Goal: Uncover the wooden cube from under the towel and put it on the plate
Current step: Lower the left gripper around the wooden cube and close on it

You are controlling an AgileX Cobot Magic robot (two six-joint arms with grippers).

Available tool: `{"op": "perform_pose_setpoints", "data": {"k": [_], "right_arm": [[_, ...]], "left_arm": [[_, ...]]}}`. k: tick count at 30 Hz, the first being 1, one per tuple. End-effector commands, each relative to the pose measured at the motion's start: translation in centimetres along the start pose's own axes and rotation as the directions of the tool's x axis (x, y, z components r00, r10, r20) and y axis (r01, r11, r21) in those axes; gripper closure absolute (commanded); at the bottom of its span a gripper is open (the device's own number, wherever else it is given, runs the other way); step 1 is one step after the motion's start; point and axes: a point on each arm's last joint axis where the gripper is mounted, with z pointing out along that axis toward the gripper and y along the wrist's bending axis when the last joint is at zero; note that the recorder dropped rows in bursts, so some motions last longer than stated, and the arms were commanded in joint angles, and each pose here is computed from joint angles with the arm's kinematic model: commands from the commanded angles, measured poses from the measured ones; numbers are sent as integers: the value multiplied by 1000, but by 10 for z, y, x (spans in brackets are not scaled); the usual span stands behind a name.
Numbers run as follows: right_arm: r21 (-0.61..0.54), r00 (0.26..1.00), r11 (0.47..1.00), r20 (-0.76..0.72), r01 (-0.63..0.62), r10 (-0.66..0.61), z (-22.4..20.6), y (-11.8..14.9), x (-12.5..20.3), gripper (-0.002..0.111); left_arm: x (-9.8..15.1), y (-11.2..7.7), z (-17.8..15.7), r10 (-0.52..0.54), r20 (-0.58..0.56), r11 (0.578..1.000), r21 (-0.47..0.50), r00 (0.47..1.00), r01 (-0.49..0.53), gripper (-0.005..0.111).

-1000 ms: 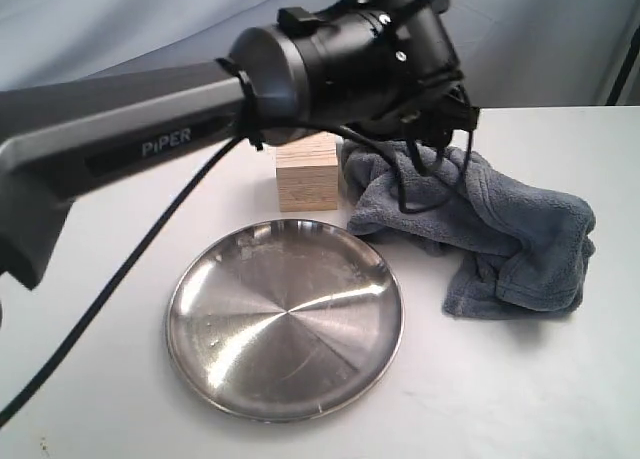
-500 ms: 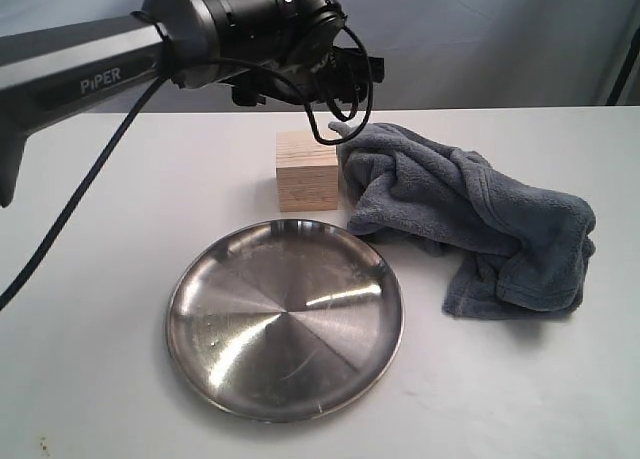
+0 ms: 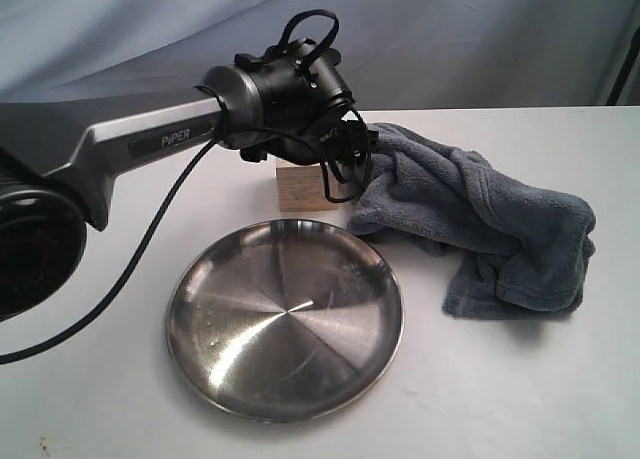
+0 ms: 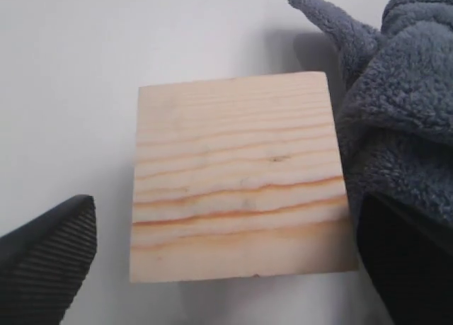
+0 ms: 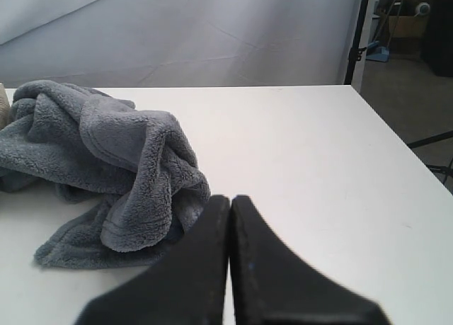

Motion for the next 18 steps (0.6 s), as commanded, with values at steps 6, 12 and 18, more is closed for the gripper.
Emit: {"op": "perform_pose_setpoints", "data": {"k": [6,12,18], "right_arm": [[-1,1000,1000,-8,-9,9,0,0,2,105],[-1,1000,1000,-8,-9,9,0,0,2,105],[-1,1000,1000,-8,-9,9,0,0,2,105]], "left_arm": [[1,-8,9,17,45,999,50,999,-19,13],[9,-5,23,54,33,999,3,998,-54,13],[16,-9,35,24,32,999,20,999,-25,13]]}}
